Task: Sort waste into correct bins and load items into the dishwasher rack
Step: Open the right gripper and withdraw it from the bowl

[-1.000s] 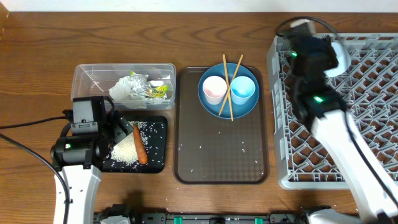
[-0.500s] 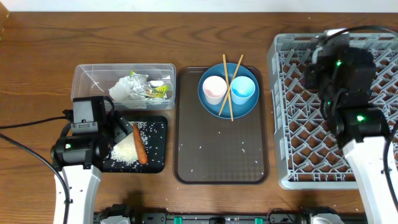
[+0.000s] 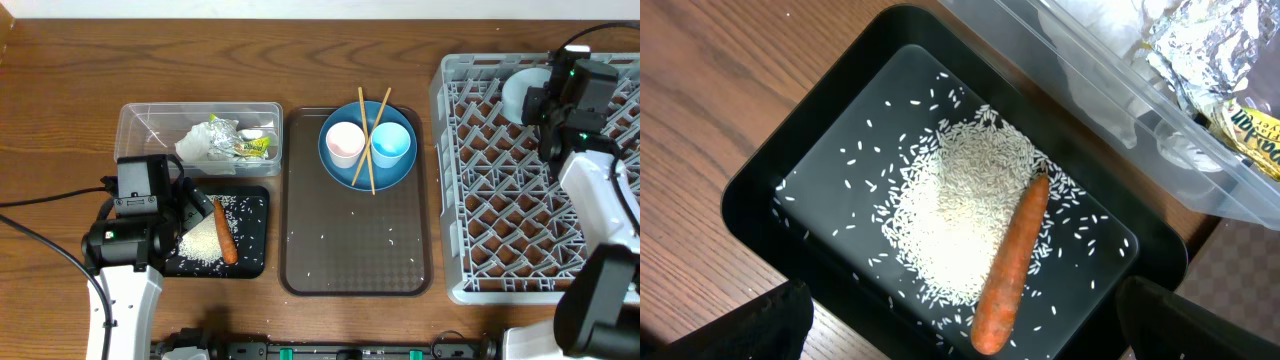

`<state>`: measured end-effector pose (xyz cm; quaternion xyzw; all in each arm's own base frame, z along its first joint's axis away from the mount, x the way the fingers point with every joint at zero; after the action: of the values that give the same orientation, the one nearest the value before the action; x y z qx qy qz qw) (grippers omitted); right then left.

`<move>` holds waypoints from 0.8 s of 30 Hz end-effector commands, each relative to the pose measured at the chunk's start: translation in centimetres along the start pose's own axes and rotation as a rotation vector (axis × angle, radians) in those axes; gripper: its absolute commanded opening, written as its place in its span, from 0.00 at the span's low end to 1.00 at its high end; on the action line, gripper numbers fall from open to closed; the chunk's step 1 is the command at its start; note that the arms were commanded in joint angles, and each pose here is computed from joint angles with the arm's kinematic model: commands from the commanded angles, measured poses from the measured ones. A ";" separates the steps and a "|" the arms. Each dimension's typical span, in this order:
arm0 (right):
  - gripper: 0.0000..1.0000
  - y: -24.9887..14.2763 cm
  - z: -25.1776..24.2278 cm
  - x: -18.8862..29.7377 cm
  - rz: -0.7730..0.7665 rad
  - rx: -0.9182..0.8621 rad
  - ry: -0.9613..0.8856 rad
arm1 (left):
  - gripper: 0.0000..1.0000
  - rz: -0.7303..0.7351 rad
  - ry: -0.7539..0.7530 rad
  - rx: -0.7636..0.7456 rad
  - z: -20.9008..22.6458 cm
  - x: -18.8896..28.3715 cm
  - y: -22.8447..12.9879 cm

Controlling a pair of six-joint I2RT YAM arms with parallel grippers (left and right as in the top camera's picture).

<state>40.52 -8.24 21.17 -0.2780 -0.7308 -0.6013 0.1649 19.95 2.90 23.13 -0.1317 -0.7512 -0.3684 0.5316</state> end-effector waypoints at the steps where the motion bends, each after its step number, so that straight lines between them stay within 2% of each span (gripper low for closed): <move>1: 0.01 -1.0 0.0 -1.3 0.024 0.015 0.028 | 1.00 0.002 0.005 0.004 0.1 0.0 0.0; 8: 0.01 -2.6 -0.3 -2.8 0.082 0.006 0.023 | 1.00 0.002 0.005 0.004 0.1 0.0 0.0; 15: 0.01 -0.1 0.4 -0.6 -0.014 0.015 0.053 | 1.00 0.002 0.005 0.004 0.1 0.0 0.0; 20: 0.01 3.3 3.2 3.5 -0.168 -0.023 0.275 | 1.00 0.002 0.005 0.004 0.1 0.0 0.0; 24: 0.02 4.6 6.6 6.5 -0.191 -0.013 0.378 | 1.00 0.002 0.005 0.004 0.1 0.0 0.0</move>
<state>39.60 -3.22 25.49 -0.1471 -0.7248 -0.6411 0.2050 19.95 2.90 23.13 -0.1317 -0.7512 -0.3684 0.5316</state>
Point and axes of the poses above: each gripper's point midway between its finger pads, its own x axis back along the fingers, its own z axis along the line the jaws close on, y = z × x, the point moved 9 cm from there along x, back along the fingers, and after that the axes turned 7 degrees about x, right-handed, at the moved point
